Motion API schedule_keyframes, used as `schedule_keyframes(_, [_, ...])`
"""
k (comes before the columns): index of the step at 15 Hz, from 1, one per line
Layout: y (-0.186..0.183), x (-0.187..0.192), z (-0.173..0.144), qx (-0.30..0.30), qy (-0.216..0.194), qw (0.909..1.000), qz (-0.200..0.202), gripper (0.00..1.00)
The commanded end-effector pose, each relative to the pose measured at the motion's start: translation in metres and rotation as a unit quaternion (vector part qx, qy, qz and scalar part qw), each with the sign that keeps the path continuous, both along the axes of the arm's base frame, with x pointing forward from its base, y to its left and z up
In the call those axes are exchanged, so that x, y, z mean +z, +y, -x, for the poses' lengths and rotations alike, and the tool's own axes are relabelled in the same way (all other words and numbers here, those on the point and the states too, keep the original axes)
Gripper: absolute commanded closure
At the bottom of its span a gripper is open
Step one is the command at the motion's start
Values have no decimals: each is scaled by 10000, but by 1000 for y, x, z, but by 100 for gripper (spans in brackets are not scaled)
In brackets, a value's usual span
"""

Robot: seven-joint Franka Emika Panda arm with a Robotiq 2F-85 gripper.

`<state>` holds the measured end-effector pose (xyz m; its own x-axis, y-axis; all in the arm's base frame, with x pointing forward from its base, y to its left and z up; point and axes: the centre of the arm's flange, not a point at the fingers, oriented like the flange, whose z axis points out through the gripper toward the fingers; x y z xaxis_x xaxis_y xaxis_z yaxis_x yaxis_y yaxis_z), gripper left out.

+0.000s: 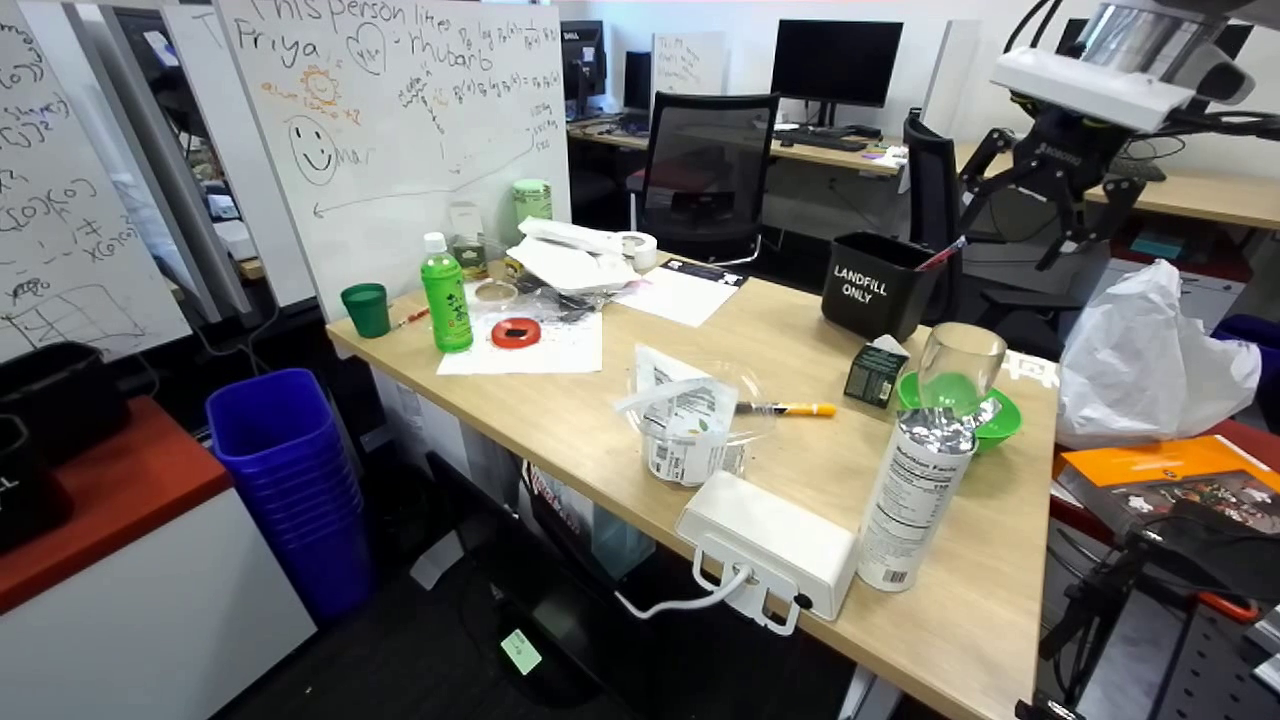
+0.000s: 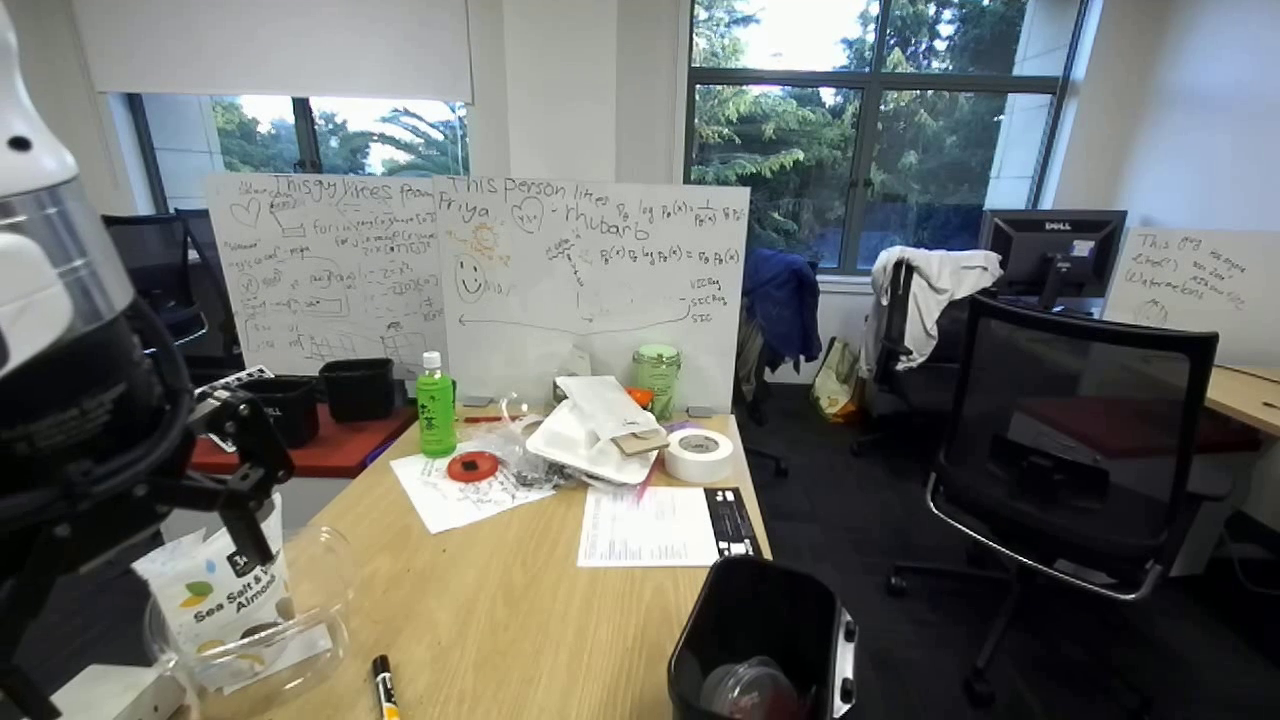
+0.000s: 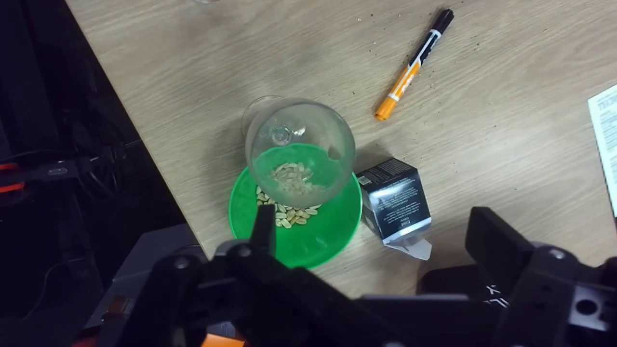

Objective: Put the green bowl behind the wine glass

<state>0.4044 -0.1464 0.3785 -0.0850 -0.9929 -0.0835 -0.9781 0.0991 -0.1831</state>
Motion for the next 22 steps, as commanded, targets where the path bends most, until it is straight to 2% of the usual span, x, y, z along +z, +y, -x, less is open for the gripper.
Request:
schedule_keyframes(1, [0,0,0,-5,-2,10000,0,0])
schedule_keyframes(2, [0,0,0,-8,-2,10000,-1,0])
schedule_keyframes(4, [-9,-4,-3,-419,86,9991,-52,0])
schedule_keyframes(7, [-35,-13,2,-1390,49,9900,-229,0])
schedule_keyframes(10, [-69,-35,8,-2274,100,9733,-302,0])
schedule_keyframes(13, [-94,-78,5,-3050,221,9520,-106,0])
schedule_keyframes(15, [-100,-103,-1,-3357,241,9415,-200,0])
schedule_keyframes(17, [-105,-126,-11,-3424,278,9390,-159,0])
schedule_keyframes(22, [-123,-163,-31,-3851,391,9217,-259,0])
